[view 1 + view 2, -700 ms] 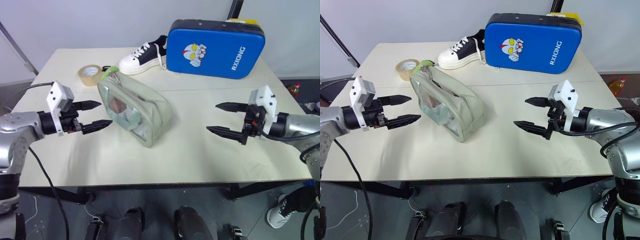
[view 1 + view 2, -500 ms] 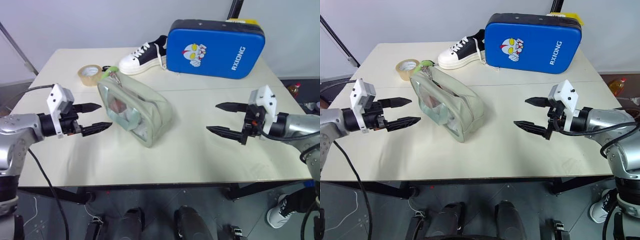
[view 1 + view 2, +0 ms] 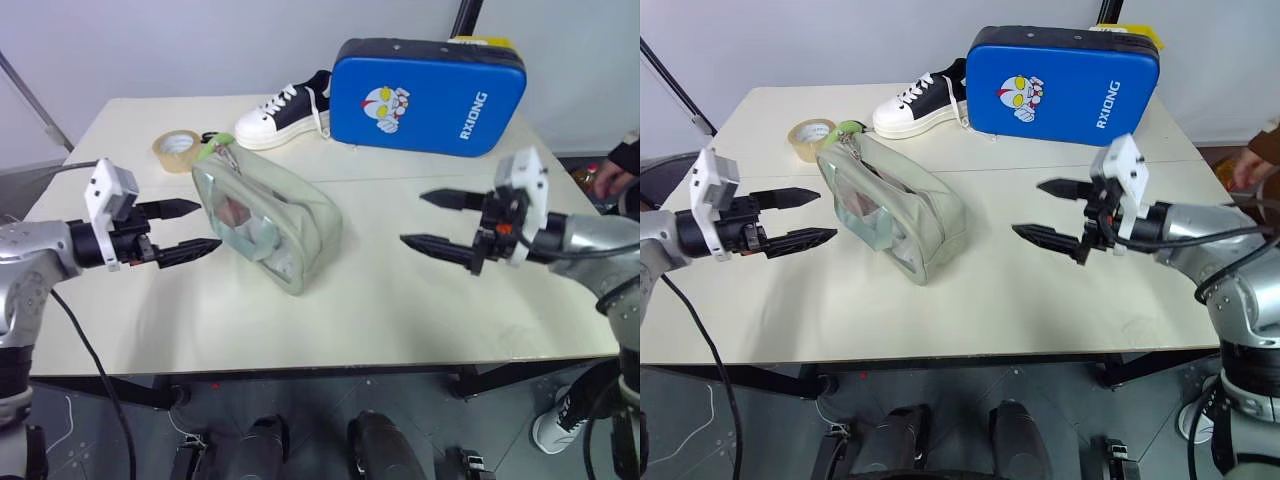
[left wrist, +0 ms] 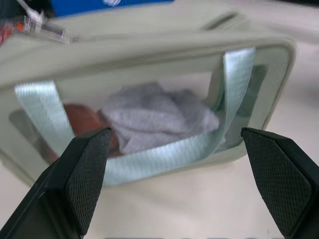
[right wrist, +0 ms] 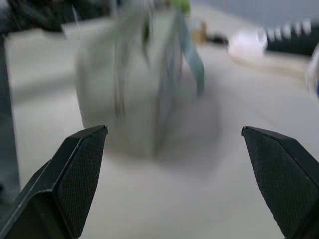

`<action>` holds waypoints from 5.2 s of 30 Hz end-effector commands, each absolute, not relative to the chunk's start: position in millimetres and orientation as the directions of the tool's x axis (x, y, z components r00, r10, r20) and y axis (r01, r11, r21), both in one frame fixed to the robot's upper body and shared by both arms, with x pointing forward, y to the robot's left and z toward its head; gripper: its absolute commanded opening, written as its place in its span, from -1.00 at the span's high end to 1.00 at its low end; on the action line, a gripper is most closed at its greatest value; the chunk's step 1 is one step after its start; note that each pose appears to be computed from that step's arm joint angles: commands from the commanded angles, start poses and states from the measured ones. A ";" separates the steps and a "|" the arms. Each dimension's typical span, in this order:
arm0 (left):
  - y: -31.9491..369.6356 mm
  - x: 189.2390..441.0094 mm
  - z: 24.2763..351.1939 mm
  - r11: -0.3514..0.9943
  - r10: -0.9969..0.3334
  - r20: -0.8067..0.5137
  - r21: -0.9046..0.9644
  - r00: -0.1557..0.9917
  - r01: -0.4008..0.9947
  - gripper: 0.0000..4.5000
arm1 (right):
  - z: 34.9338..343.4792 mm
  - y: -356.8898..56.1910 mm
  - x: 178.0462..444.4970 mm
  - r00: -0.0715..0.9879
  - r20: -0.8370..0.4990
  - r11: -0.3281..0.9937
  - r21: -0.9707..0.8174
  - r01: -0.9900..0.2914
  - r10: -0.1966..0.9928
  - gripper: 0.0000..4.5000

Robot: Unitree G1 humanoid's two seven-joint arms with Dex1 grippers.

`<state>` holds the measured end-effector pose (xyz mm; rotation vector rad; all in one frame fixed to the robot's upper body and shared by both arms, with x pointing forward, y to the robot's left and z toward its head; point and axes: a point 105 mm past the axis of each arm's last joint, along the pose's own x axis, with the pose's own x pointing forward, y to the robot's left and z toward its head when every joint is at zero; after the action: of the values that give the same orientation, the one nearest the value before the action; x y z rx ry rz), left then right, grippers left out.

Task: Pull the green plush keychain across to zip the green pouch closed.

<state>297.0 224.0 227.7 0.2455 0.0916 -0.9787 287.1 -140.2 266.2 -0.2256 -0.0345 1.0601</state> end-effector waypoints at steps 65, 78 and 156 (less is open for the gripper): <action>253.5 268.2 261.4 0.439 -0.873 -0.147 0.175 0.465 0.881 -1.00 | 239.7 -20.1 292.5 0.125 -0.534 -0.268 -0.596 -0.757 0.836 0.99; 249.4 271.2 262.5 0.419 -0.882 -0.158 0.171 0.444 0.892 -1.00 | 253.9 -25.4 304.6 0.251 -0.487 -0.151 -0.645 -0.749 0.837 0.99; 262.0 296.0 236.3 0.406 -0.785 -0.376 0.286 0.492 0.868 0.98 | 234.1 -63.7 295.4 0.359 -0.499 0.122 -0.446 -0.887 0.789 1.00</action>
<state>298.3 255.4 219.4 0.4351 0.2200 -1.0777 299.2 -65.3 222.9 -0.7487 0.2057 1.2325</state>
